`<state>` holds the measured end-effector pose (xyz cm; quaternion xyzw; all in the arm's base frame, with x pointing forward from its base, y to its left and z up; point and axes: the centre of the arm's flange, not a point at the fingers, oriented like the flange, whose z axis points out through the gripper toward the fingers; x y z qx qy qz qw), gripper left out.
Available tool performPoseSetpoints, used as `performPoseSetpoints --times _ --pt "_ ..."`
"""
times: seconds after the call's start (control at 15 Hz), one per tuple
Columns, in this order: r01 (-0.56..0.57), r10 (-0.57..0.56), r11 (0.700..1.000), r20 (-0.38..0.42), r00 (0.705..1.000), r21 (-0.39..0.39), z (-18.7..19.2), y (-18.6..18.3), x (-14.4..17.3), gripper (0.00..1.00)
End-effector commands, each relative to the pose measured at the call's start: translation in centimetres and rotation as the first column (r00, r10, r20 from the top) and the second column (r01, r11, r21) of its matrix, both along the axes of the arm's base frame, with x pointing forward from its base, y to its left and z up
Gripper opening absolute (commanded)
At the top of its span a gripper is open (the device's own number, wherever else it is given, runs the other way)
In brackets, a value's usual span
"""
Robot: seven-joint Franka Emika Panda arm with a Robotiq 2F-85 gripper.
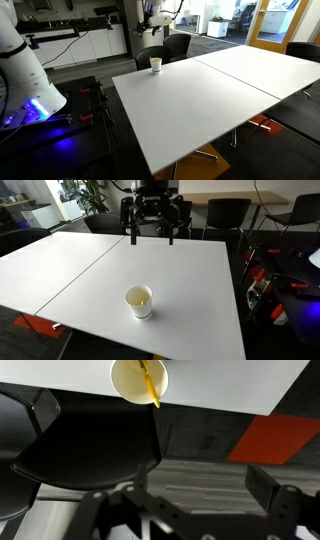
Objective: Remove the yellow pen from the white cup
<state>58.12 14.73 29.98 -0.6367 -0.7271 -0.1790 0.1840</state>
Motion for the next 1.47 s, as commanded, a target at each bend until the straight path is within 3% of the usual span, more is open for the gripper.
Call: performPoseSetpoints --times 0.0,0.33,0.53,0.6,1.13,1.4 --pt "-0.060 0.060 0.998 0.027 0.998 -0.025 -1.0 0.4 2.8 1.00" --pt "-0.103 0.103 0.994 -0.005 0.995 -0.037 -3.8 0.4 5.1 1.00" --pt "-0.140 0.137 0.989 -0.069 0.988 -0.039 -6.0 0.4 5.5 1.00" --pt "-0.101 0.099 0.994 -0.038 0.994 -0.050 -5.4 0.3 3.9 1.00" --pt "-0.116 0.113 0.992 -0.058 0.992 -0.042 -6.6 0.4 4.5 1.00" --pt "-0.181 0.180 0.980 -0.019 0.983 -0.079 -8.2 0.7 4.8 1.00"
